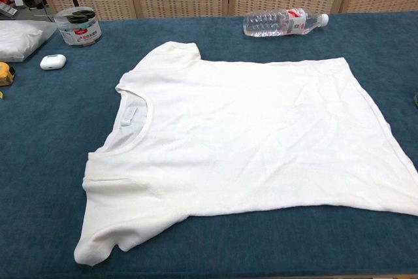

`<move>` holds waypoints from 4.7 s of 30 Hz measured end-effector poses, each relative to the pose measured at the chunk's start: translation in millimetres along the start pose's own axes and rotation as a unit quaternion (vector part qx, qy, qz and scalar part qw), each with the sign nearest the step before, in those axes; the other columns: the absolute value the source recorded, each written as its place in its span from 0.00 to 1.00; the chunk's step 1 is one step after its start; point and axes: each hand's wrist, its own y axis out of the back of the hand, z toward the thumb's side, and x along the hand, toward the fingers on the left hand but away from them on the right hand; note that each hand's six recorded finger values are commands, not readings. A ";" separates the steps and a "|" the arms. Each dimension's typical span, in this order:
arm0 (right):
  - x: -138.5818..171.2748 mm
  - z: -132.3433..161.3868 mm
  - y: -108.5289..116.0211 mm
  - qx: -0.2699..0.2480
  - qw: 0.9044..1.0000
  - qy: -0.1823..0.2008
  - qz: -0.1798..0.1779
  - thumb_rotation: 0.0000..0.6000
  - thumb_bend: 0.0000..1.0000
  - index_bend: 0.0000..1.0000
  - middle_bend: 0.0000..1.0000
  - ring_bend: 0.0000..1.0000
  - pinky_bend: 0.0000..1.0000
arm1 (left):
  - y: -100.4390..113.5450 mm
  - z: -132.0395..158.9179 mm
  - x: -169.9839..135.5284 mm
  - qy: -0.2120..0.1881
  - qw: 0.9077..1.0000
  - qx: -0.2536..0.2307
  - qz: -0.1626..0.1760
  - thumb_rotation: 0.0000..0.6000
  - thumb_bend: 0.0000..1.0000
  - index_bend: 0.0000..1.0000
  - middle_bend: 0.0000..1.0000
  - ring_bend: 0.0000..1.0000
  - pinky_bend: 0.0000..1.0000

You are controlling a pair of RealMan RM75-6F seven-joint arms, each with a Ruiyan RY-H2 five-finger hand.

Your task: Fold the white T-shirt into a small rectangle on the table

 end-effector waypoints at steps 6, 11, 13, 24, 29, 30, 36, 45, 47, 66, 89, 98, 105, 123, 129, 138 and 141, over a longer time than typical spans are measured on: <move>1.3 2.8 -5.0 0.002 1.000 0.006 0.015 1.00 0.00 0.00 0.00 0.00 0.00 | -0.3 1.0 -1.8 -0.007 1.000 0.004 -0.001 1.00 0.00 0.00 0.00 0.00 0.00; 5.2 7.3 -11.8 -0.010 0.999 0.026 0.033 1.00 0.00 0.01 0.00 0.00 0.00 | 1.6 2.2 -2.9 -0.009 1.000 0.003 0.000 1.00 0.00 0.00 0.00 0.00 0.00; 8.4 7.2 -17.9 -0.011 0.998 0.040 0.041 1.00 0.00 0.04 0.00 0.00 0.00 | 2.0 2.3 -3.1 -0.009 1.000 0.006 -0.001 1.00 0.00 0.00 0.00 0.00 0.00; 29.5 26.4 -83.0 -0.007 0.988 0.121 0.096 1.00 0.00 0.30 0.01 0.00 0.00 | 9.4 2.2 -7.0 -0.008 1.000 0.003 0.013 1.00 0.00 0.00 0.00 0.00 0.00; 33.5 36.0 -94.3 -0.005 0.985 0.141 0.104 1.00 0.00 0.36 0.04 0.00 0.00 | 10.4 0.6 -7.0 -0.006 1.000 0.000 0.012 1.00 0.00 0.00 0.00 0.00 0.00; 34.2 36.7 -95.4 -0.004 0.984 0.143 0.104 1.00 0.00 0.37 0.04 0.00 0.00 | 10.4 0.5 -6.9 -0.006 1.000 0.000 0.012 1.00 0.00 0.00 0.00 0.00 0.00; 37.0 44.5 -103.4 -0.001 0.981 0.160 0.113 1.00 0.00 0.39 0.05 0.00 0.00 | 9.2 -0.5 -5.5 -0.004 1.000 -0.001 0.008 1.00 0.00 0.00 0.00 0.00 0.00; 40.7 56.1 -116.7 -0.006 0.975 0.172 0.144 1.00 0.03 0.39 0.05 0.00 0.00 | 9.3 -2.2 -5.0 0.000 1.000 0.000 0.009 1.00 0.00 0.00 0.00 0.00 0.00; 40.6 57.3 -120.5 -0.007 0.974 0.170 0.151 1.00 0.03 0.39 0.05 0.00 0.00 | 9.3 -2.3 -4.8 -0.001 1.000 0.000 0.009 1.00 0.00 0.00 0.00 0.00 0.00; 34.6 75.3 -136.5 -0.005 0.970 0.180 0.164 1.00 0.07 0.39 0.05 0.00 0.00 | 4.1 -2.1 -2.8 0.003 1.000 0.007 0.003 1.00 0.00 0.00 0.00 0.00 0.00; 28.3 81.2 -140.0 0.007 0.971 0.192 0.142 1.00 0.51 0.60 0.11 0.00 0.00 | -1.8 4.8 -6.9 -0.018 1.000 0.007 -0.009 1.00 0.00 0.00 0.00 0.00 0.00; 26.2 81.6 -134.1 -0.006 0.973 0.193 0.124 1.00 0.52 0.63 0.11 0.00 0.00 | -27.0 40.1 -21.1 -0.147 0.988 0.009 -0.044 1.00 0.02 0.31 0.00 0.00 0.00; 25.4 81.2 -131.4 -0.011 0.974 0.191 0.123 1.00 0.52 0.63 0.11 0.00 0.00 | -72.2 83.9 -50.5 -0.304 0.946 0.024 -0.110 1.00 0.07 0.43 0.00 0.00 0.00; 22.7 77.7 -130.2 -0.004 0.975 0.184 0.123 1.00 0.54 0.63 0.11 0.00 0.00 | -168.5 156.2 -105.8 -0.467 0.865 0.029 -0.182 1.00 0.10 0.47 0.00 0.00 0.00; 22.6 76.6 -131.7 -0.001 0.975 0.182 0.127 1.00 0.60 0.63 0.11 0.00 0.00 | -181.4 168.7 -106.7 -0.475 0.860 0.001 -0.184 1.00 0.10 0.49 0.00 0.00 0.00; 20.0 71.0 -131.4 0.003 0.977 0.170 0.126 1.00 0.70 0.63 0.12 0.00 0.00 | -196.2 183.8 -108.5 -0.479 0.854 -0.029 -0.202 1.00 0.15 0.50 0.00 0.00 0.00; 19.1 70.4 -130.1 0.004 0.978 0.168 0.123 1.00 0.74 0.63 0.12 0.00 0.00 | -198.6 185.0 -108.8 -0.479 0.852 -0.030 -0.210 1.00 0.24 0.52 0.00 0.00 0.00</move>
